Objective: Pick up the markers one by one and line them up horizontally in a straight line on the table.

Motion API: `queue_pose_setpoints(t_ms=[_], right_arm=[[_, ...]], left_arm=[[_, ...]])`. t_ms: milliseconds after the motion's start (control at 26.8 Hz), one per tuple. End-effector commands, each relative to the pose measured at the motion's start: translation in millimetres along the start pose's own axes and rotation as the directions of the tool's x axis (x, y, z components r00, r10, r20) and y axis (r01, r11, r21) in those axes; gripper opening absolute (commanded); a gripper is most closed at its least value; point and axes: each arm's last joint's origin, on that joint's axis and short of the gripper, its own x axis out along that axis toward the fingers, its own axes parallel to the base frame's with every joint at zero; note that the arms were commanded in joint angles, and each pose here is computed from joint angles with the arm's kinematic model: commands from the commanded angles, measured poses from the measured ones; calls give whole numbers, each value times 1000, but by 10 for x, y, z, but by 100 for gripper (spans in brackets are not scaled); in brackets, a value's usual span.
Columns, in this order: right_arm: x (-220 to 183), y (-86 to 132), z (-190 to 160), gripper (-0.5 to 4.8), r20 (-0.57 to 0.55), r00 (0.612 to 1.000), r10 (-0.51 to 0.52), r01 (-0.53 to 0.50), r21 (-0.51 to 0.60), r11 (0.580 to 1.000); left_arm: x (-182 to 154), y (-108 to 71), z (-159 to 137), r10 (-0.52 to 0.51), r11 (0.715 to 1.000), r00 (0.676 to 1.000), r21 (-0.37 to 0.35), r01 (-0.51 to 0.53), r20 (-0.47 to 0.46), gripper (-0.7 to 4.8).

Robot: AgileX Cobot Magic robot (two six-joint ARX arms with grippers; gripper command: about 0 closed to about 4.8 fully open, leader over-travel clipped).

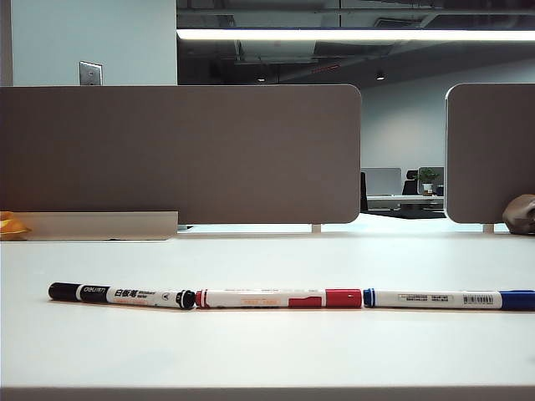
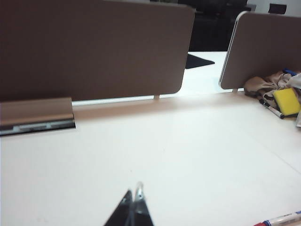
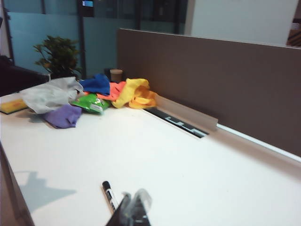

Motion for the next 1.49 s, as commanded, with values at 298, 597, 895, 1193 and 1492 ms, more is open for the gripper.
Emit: queue_pose_setpoints(t_ms=[298, 597, 895, 1193, 1492], right_arm=[[85, 24, -540, -6, 88, 996, -12, 9, 35, 999], [100, 46, -879, -6, 96, 995, -9, 6, 37, 999], [109, 63, -1155, -6, 48, 999, -7, 4, 44, 999], [115, 72, -1303, -6, -24, 1000, -2, 4, 57, 998], [105, 85, -1418, -5, -143, 990, 11, 0, 73, 997]], left_arm=[[250, 4, -537, -36, 998, 999, -48, 36, -11, -6], [332, -18, -806, -148, 988, 988, -42, 150, 44, -6], [369, -7, -1126, -163, 985, 986, -56, 161, -23, -6], [376, 6, -1331, -155, 987, 984, -61, 150, -82, -6], [373, 26, -1393, -97, 994, 986, -57, 90, -135, -5]])
